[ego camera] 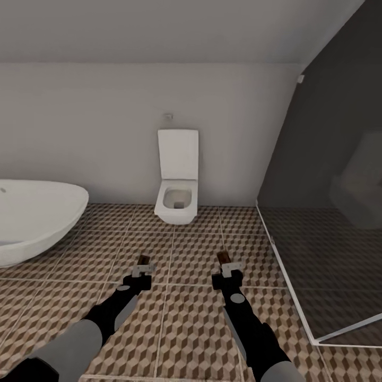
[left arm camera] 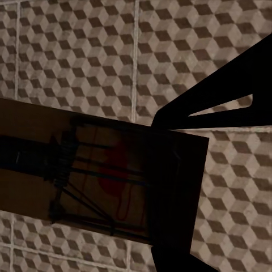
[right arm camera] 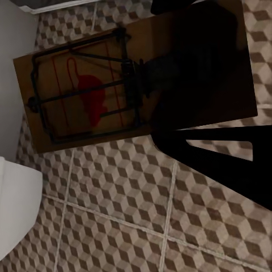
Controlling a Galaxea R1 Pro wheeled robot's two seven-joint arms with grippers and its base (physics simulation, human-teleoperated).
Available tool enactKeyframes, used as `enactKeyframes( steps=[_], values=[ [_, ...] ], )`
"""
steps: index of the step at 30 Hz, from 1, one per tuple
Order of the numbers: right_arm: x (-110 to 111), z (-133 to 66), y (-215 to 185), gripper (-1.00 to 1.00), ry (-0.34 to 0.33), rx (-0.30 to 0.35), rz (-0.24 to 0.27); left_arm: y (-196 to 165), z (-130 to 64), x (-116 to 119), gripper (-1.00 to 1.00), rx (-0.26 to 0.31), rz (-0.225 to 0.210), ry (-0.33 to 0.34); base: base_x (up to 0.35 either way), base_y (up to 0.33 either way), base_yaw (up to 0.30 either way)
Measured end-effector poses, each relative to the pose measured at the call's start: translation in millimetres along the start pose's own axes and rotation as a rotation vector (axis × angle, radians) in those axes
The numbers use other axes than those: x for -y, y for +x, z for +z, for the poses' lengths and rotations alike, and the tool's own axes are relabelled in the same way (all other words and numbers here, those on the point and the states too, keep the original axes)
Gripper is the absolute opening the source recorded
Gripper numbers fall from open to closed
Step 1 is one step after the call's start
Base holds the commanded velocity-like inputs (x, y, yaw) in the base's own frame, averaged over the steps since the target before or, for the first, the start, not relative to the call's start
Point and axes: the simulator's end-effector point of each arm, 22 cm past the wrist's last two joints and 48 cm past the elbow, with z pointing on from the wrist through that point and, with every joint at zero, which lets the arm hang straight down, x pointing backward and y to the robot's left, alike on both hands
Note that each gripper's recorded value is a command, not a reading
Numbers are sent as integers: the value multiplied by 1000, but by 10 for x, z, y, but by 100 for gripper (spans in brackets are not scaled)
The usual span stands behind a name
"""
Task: Take the four mousetraps from the cabinet in the bathroom and place them on the bathroom floor. Make sure all four end up on the same floor surface, and ensure that at least two of them are either under or directly next to the same bathroom sink.
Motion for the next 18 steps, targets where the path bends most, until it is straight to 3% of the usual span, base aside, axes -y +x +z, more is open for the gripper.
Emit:
enactKeyframes(
  steps=[18],
  values=[
    [-49,230,361,-100,-5,-27,-1,331,284,2,-100,-28,0,0,0,0,0]
  ],
)
